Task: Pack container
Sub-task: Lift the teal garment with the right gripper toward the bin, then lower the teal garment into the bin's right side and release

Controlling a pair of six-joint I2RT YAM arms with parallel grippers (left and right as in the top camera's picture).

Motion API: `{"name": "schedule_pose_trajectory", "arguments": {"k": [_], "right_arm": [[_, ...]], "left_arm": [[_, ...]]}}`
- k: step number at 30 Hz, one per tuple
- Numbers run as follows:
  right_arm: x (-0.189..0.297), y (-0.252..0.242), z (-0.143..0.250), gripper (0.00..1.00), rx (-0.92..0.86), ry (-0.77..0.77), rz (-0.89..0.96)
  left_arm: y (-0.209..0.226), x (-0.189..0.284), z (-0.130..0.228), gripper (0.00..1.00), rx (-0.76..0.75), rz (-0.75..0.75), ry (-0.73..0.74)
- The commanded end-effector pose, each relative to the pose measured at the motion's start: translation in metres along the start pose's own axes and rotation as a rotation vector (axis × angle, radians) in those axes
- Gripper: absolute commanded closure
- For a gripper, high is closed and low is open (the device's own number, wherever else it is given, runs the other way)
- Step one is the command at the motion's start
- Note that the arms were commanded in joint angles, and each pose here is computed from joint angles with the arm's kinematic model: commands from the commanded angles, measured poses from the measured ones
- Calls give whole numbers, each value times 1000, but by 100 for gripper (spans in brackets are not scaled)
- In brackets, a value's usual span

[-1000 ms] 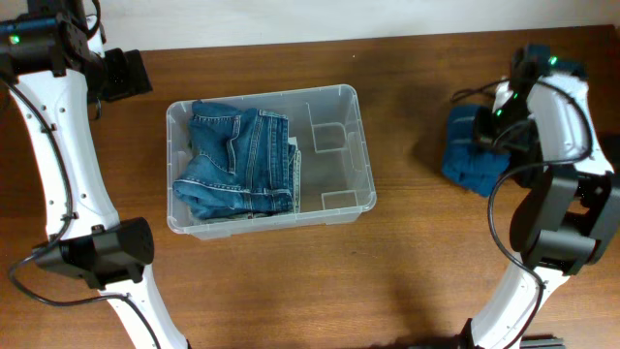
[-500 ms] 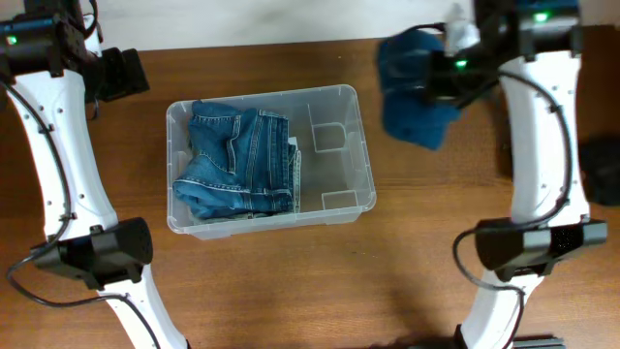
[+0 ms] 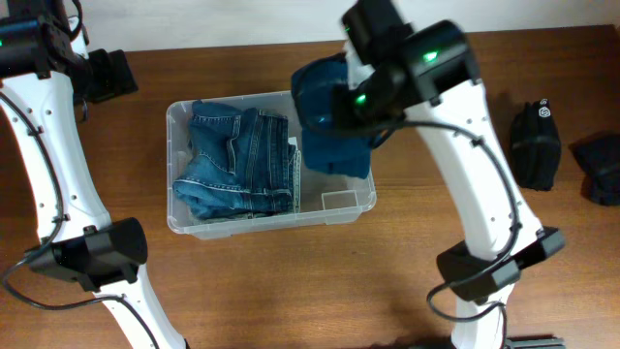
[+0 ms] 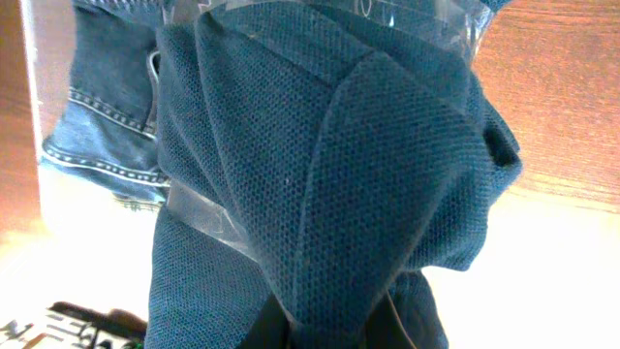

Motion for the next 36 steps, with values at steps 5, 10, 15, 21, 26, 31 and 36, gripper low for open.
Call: {"name": "schedule_pose_trajectory", "arguments": {"k": [5, 10, 15, 21, 26, 31, 36], "right_arm": [[-21, 4, 17, 96, -76, 15, 231], [-60, 1, 20, 96, -74, 77, 249], [-85, 1, 23, 96, -68, 112, 224], [-85, 15, 23, 96, -15, 86, 197], [-87, 27, 20, 96, 12, 44, 178], [-87, 25, 16, 96, 8, 23, 186], [-87, 21, 14, 96, 7, 7, 220]], "left_arm": [[0, 2, 0, 1, 4, 8, -5], [0, 2, 0, 1, 4, 8, -5], [0, 2, 0, 1, 3, 7, -2], [0, 2, 0, 1, 3, 7, -2], [0, 2, 0, 1, 3, 7, -2], [0, 2, 0, 1, 3, 7, -1], [0, 2, 0, 1, 3, 7, -1]]}}
Point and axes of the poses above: each gripper's point midway between its finger pads, its own x axis back along the fingers, its own y axis along the line the jaws close on, z = x × y, the point moved 8 cm from there along x, back along the fingers, and after that the axes turned 5 degrees about x, right-handed, at the moved point
